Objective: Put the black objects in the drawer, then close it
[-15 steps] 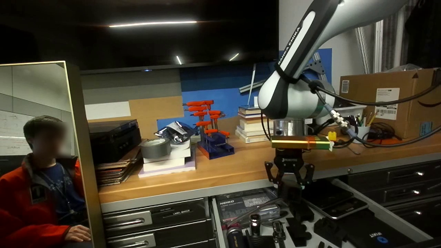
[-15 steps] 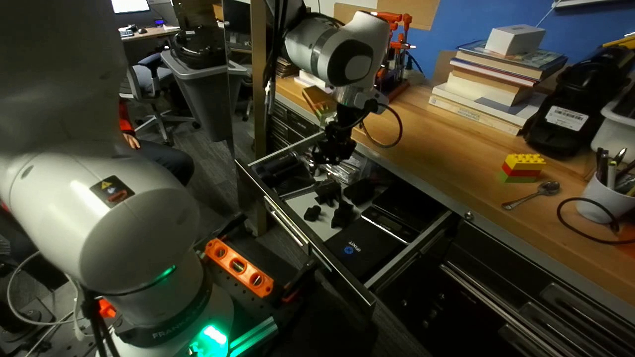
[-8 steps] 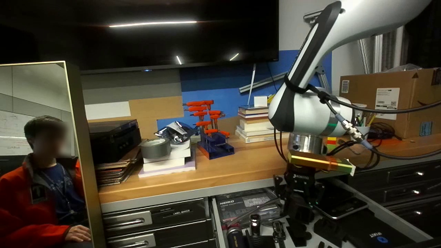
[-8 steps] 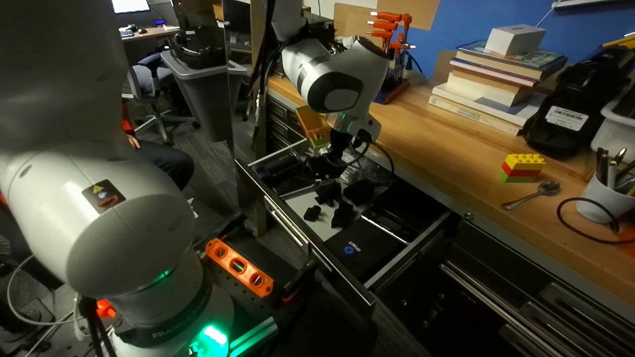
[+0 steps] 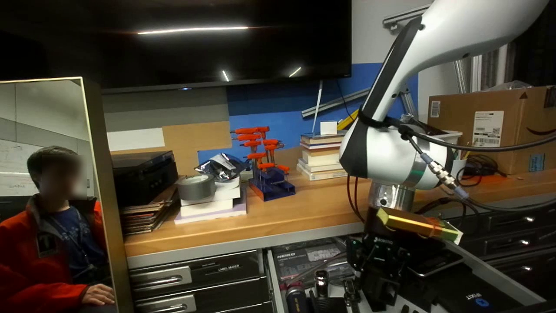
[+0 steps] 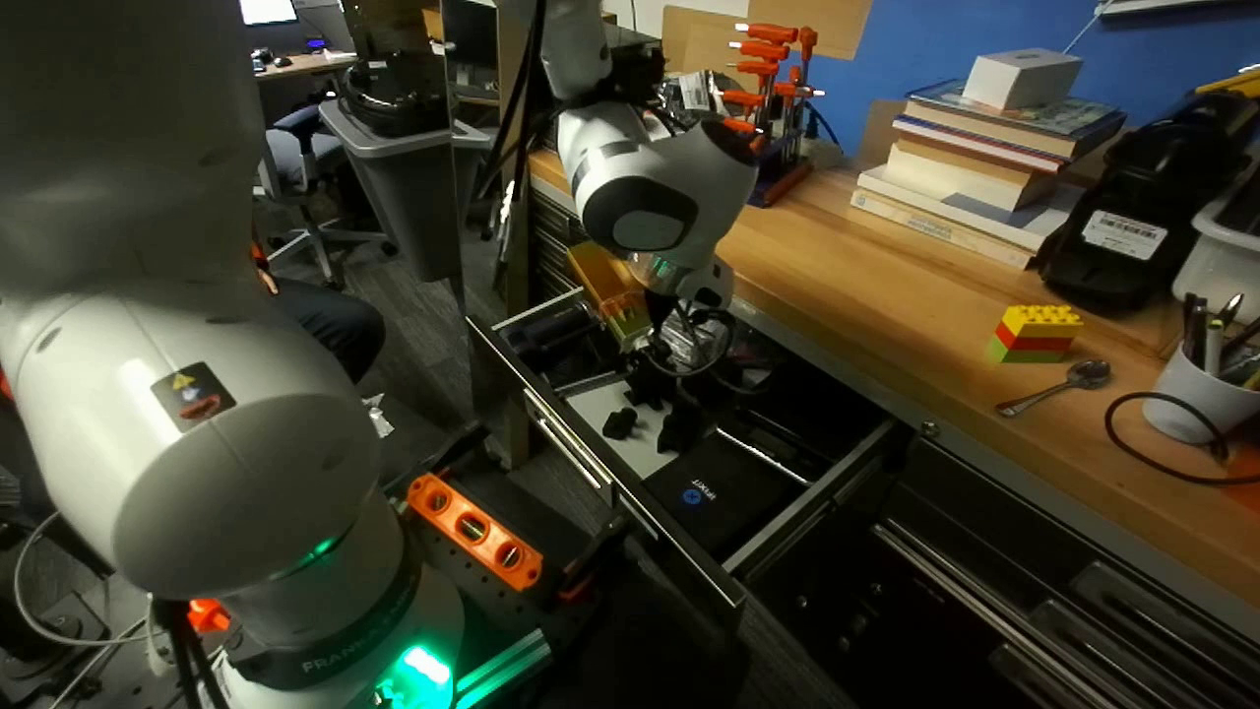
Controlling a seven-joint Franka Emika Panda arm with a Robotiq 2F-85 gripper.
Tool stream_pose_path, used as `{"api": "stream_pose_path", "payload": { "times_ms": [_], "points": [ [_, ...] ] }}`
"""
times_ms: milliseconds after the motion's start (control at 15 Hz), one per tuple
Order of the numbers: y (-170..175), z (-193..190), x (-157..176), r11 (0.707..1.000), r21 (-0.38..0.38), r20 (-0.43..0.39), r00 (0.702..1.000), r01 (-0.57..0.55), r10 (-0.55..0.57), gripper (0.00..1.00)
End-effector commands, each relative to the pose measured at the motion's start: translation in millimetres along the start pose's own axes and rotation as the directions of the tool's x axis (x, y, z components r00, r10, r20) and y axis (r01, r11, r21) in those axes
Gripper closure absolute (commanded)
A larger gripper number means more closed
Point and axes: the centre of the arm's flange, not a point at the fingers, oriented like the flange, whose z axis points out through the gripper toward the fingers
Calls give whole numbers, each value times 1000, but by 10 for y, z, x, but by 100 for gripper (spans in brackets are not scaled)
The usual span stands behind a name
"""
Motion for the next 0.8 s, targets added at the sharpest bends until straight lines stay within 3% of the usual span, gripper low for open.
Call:
{"api": "stream_pose_path", "payload": {
  "times_ms": [0,467,733],
  "points": [
    [-52,178,-62,992,-5,-20,992,127,-127,73],
    [-60,457,-84,949,-51,-5,950,312,-313,73],
    [-45,552,-99,932,-58,-4,933,359,-359,73]
  ]
}}
